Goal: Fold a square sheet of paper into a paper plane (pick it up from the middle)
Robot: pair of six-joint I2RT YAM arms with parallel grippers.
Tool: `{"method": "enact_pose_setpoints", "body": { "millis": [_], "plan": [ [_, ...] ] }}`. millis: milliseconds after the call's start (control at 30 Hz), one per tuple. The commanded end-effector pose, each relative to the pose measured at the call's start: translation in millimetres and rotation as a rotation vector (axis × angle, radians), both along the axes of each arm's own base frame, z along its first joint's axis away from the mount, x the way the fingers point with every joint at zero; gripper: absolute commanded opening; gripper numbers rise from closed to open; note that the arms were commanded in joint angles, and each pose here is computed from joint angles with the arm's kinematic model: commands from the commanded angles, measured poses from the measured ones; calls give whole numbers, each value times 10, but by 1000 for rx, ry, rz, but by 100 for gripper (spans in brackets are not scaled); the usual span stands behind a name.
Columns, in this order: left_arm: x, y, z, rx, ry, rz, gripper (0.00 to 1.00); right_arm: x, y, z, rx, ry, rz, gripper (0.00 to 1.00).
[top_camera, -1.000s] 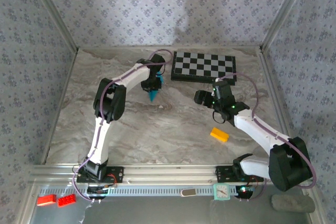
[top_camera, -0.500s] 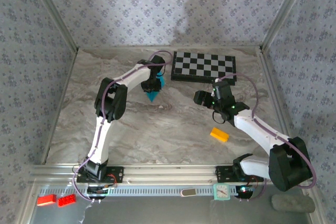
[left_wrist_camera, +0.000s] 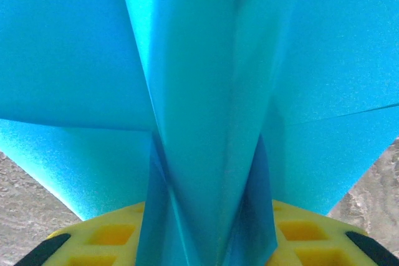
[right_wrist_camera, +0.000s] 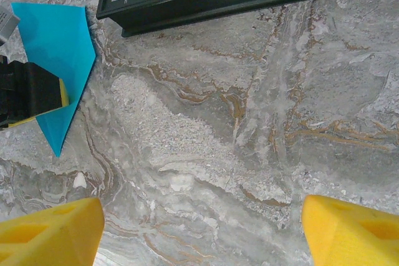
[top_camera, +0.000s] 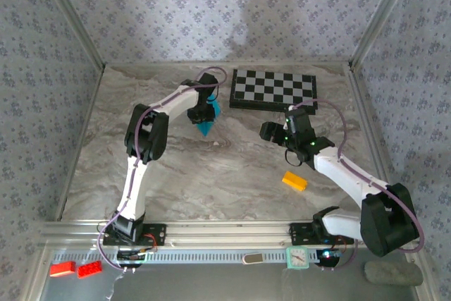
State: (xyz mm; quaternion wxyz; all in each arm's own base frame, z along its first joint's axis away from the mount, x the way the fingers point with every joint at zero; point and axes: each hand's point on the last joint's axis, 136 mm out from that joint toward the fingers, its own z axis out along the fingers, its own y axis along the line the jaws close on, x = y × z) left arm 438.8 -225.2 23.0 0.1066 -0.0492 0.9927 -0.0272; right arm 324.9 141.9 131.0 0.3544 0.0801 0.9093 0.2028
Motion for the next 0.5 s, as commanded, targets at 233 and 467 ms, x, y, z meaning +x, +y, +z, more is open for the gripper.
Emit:
{"method": "enact_pose_setpoints", "body": {
  "millis": [233, 467],
  "plan": [
    [33, -7, 217, -14, -19, -12, 39, -1, -25, -38, 2, 13, -17, 85],
    [63, -12, 605, -48, -90, 7, 46, 1, -107, 31, -18, -12, -48, 85]
  ]
}}
